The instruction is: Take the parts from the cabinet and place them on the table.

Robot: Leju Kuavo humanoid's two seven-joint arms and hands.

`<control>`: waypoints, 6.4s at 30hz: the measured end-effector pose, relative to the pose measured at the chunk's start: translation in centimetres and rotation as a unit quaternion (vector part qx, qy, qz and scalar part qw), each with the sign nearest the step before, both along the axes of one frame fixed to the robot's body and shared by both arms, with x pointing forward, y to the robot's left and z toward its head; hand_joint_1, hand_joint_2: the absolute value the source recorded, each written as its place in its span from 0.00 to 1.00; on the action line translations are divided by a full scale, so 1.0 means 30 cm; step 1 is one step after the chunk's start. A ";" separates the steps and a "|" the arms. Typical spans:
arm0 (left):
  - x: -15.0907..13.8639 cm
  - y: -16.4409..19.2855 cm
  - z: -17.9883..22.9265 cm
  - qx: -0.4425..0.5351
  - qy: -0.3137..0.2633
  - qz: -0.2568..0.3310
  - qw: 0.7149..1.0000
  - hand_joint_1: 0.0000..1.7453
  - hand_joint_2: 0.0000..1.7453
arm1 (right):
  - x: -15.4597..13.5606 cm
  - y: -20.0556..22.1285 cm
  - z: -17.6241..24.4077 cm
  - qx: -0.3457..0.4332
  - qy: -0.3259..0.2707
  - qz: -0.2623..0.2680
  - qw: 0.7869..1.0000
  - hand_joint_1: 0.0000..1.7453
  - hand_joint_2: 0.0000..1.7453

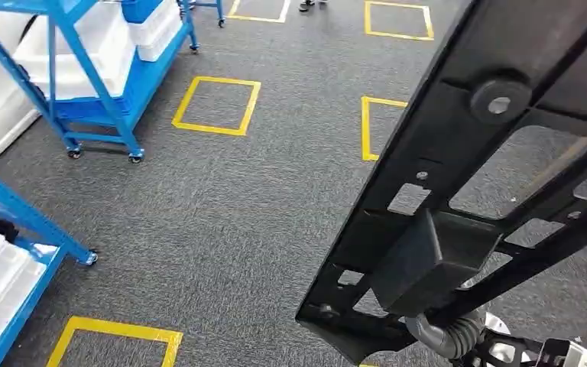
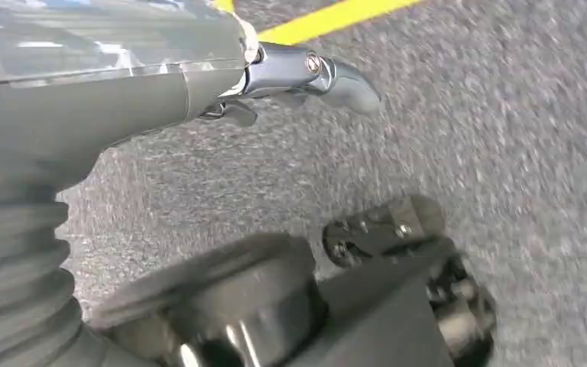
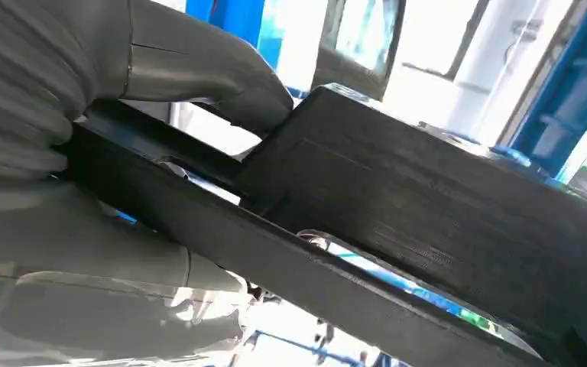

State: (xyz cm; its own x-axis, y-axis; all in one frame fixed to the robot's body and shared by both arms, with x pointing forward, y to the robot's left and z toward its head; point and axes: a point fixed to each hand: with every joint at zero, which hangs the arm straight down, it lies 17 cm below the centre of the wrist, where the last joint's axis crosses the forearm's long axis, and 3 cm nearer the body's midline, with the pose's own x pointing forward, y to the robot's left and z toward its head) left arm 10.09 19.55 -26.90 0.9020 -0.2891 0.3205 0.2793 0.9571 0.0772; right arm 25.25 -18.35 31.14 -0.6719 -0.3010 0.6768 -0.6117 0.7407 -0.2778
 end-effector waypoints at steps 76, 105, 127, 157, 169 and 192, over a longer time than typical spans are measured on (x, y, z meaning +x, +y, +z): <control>0.021 -0.003 0.004 -0.001 -0.003 0.007 1.000 0.00 1.00 | 0.000 0.002 0.015 -0.001 -0.005 0.010 1.000 1.00 1.00; 0.004 -0.001 0.000 0.001 0.002 0.016 1.000 0.00 1.00 | 0.021 -0.011 0.019 0.010 -0.003 0.018 1.000 1.00 1.00; 0.001 -0.019 0.002 -0.003 0.005 0.004 1.000 0.00 1.00 | 0.049 -0.013 0.037 0.005 -0.011 0.003 1.000 1.00 1.00; 0.016 -0.001 0.002 0.001 0.000 0.012 1.000 0.00 1.00 | 0.065 -0.027 0.029 0.024 -0.003 0.005 1.000 1.00 1.00; 0.024 0.002 0.003 0.003 0.000 0.009 1.000 0.00 1.00 | 0.074 -0.032 0.024 0.027 0.001 0.001 1.000 1.00 1.00; 0.011 -0.002 0.001 -0.001 0.003 0.003 1.000 0.00 1.00 | 0.072 -0.035 0.021 0.032 0.000 0.000 0.999 1.00 1.00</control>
State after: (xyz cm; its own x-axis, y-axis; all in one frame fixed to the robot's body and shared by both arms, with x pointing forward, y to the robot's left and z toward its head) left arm 10.43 19.48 -26.86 0.9055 -0.2838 0.3155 0.2749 0.9587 0.0733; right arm 27.40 -19.40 31.76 -0.6715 -0.3446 0.6560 -0.6121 0.7569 -0.2290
